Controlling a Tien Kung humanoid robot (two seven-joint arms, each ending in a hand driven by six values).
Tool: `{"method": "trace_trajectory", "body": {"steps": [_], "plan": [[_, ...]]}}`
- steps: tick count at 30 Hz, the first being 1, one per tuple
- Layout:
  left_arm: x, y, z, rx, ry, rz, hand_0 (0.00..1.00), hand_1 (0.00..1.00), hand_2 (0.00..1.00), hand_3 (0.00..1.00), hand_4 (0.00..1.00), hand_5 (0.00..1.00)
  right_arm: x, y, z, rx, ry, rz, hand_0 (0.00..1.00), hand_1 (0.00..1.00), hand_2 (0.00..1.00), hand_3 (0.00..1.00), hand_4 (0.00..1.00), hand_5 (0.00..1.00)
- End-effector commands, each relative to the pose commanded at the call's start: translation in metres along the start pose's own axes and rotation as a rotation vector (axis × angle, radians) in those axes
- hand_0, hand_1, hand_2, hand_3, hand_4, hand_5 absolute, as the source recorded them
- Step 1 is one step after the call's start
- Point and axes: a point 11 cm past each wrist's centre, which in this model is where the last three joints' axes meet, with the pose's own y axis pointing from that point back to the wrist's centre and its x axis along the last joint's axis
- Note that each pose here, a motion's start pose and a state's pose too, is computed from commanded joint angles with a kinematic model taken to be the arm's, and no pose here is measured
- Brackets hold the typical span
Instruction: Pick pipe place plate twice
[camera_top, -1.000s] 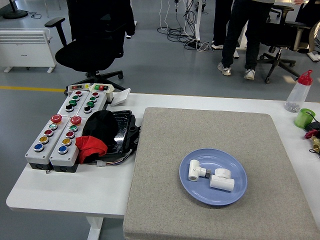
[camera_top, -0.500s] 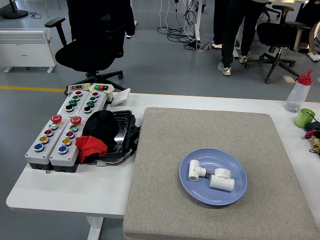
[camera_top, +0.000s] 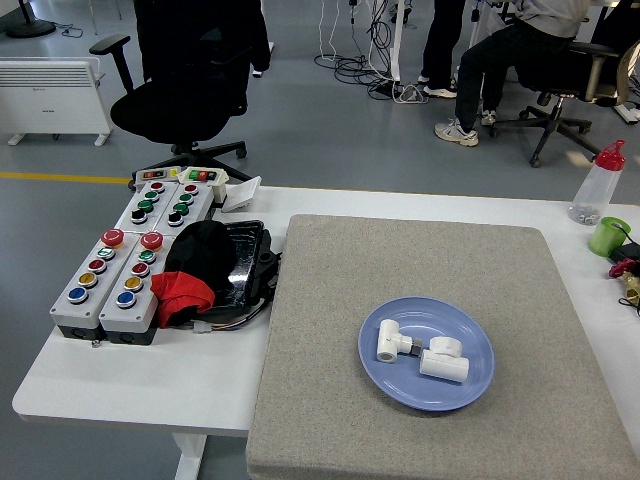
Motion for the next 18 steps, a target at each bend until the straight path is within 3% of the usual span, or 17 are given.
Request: {"method": "trace_trajectory", "body": {"steps": [11, 18], "plan": [[0.0004, -0.0014, -0.0067, 0.018, -0.006, -0.001, 0.666, 0.641, 0.662, 0.609, 0.466, 0.998, 0.0078, 0.0039, 0.0068, -0.018, -0.005, 0.013, 0.865, 0.821, 0.886, 0.835, 0.566, 0.802], [0.0033, -0.0015, -0.0056, 0.016, 0.006, 0.006, 0.666, 0.641, 0.662, 0.609, 0.465, 0.998, 0.0029, 0.0028, 0.0059, -0.017, -0.006, 0.000, 0.853, 0.813, 0.873, 0.822, 0.559, 0.800]]}}
